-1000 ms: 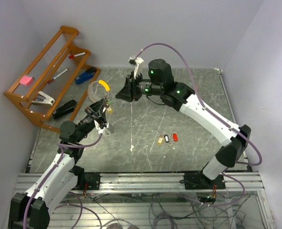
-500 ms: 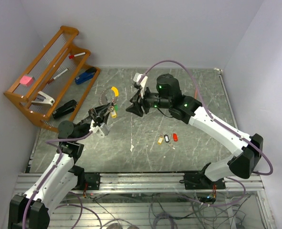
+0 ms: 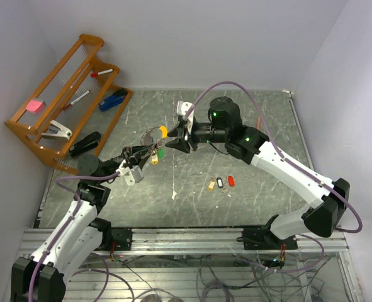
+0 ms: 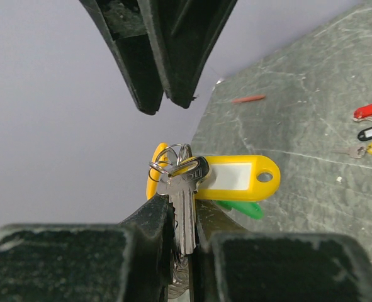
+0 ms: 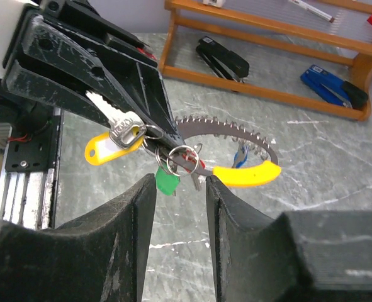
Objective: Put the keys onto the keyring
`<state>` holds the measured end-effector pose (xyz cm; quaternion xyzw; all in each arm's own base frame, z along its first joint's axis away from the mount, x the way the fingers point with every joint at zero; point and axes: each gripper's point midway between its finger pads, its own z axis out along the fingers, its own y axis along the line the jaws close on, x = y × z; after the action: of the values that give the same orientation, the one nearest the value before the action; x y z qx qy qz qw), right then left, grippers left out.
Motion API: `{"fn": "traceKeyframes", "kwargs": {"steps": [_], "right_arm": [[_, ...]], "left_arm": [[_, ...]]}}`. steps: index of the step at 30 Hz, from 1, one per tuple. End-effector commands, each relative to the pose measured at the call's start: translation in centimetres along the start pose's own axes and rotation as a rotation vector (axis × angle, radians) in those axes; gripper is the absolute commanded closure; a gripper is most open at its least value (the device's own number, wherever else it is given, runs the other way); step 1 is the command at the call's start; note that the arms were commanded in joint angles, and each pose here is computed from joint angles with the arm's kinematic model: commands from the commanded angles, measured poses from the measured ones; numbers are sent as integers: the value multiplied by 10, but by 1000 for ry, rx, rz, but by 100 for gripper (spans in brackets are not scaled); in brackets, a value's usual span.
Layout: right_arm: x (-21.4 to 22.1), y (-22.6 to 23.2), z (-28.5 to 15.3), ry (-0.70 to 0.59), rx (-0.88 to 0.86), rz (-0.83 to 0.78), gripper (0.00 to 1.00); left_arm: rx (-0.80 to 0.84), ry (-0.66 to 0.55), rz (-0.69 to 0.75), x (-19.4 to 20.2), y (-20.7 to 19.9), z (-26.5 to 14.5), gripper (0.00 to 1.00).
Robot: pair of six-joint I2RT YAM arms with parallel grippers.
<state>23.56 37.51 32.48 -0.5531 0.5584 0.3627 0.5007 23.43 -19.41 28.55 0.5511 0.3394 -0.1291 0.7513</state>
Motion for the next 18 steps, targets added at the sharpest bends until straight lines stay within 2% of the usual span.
{"fn": "traceKeyframes", "kwargs": {"steps": [1,10,18], "right_arm": [[-17,9,-5,-53,-52,-55,65],[-1,31,-17,-15,-109,-24,71],[14,45,-34,25,-79,-28,67]], "left_arm": [[66,-78,30,-22,0,7,93],[148,-128,27,-28,-15,7,93],[215,-180,19,-33,-24,10,93]]}}
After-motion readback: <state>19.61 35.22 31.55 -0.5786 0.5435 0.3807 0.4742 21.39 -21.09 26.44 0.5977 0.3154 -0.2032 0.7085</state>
